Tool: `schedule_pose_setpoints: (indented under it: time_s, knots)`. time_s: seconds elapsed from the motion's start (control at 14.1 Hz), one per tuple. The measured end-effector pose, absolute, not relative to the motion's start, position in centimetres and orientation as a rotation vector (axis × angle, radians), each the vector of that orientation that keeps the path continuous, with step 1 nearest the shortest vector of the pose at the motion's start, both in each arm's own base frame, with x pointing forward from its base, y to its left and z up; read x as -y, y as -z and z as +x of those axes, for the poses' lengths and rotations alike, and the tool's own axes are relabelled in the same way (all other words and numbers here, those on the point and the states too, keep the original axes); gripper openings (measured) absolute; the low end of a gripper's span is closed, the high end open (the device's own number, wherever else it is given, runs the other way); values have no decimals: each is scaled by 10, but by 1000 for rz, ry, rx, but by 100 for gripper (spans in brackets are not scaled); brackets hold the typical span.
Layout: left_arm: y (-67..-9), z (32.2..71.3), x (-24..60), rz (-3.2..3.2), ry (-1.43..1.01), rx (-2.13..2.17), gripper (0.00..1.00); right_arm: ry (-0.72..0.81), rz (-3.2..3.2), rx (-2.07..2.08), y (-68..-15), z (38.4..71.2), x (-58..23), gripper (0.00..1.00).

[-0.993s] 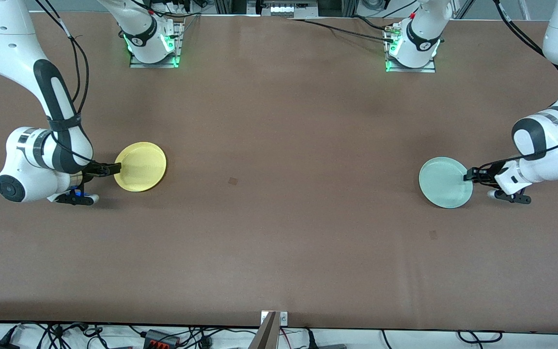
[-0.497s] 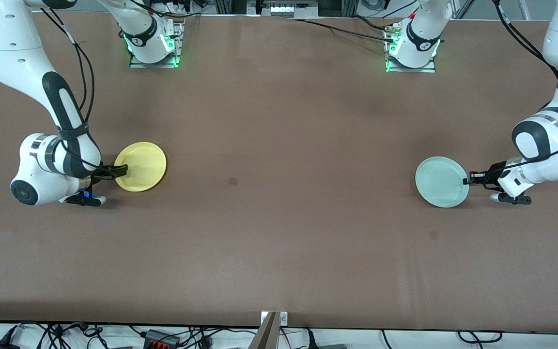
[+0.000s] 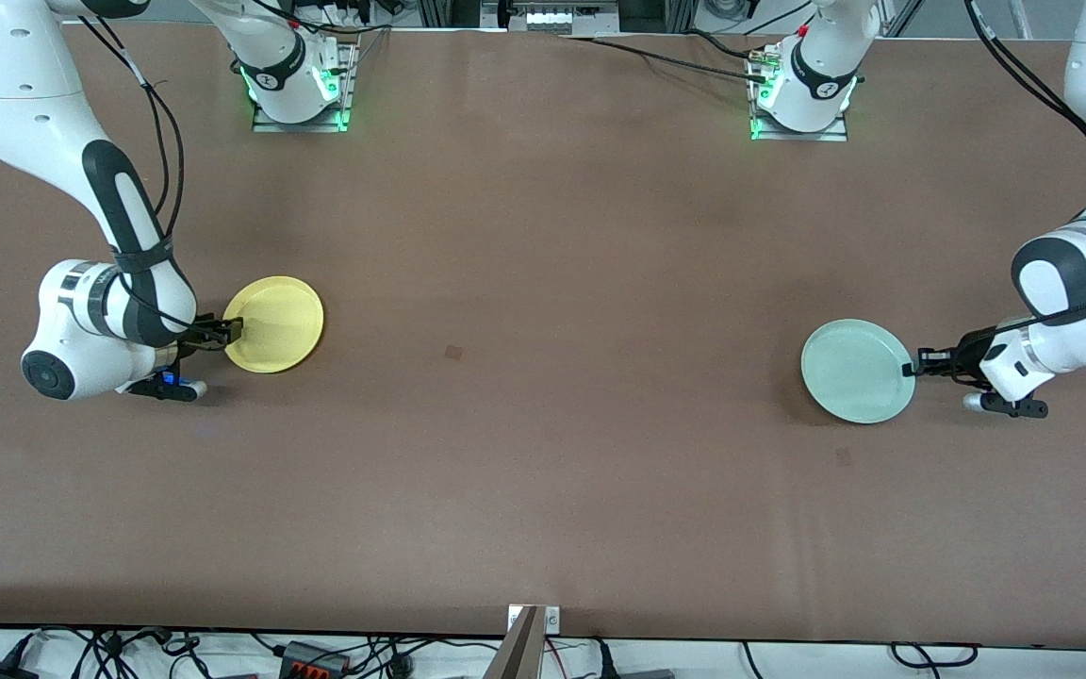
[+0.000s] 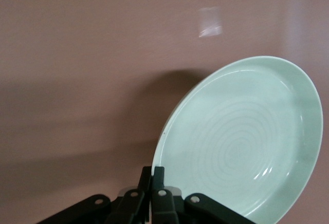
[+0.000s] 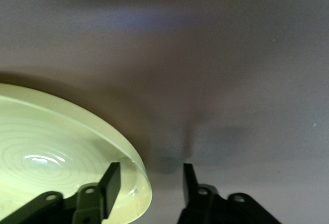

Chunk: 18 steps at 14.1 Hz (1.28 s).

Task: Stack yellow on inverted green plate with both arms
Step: 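Flip the green plate with the left gripper while the right gripper lifts yellow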

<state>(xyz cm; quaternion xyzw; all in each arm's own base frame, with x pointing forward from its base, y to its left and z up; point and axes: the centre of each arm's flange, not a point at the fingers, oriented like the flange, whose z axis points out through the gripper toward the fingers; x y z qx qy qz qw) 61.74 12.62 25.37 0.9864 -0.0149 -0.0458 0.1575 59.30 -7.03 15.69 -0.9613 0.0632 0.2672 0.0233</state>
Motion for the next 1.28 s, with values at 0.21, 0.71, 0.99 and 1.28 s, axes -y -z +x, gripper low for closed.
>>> schedule_pose_setpoints:
  time_s: [0.21,0.71,0.99,1.28]
  knots:
    - [-314,640,-73,2929,219,44,3,-830,-2974,-198,-157,593,71,41]
    - [-384,633,138,3453,369,56,3,-845,-2968,-199,-157,591,72,19]
    - [-387,584,272,3798,135,196,3,-850,-2948,-206,-163,591,76,4]
    - [-354,538,358,4057,-89,362,3,-818,-2951,-206,-172,596,85,3]
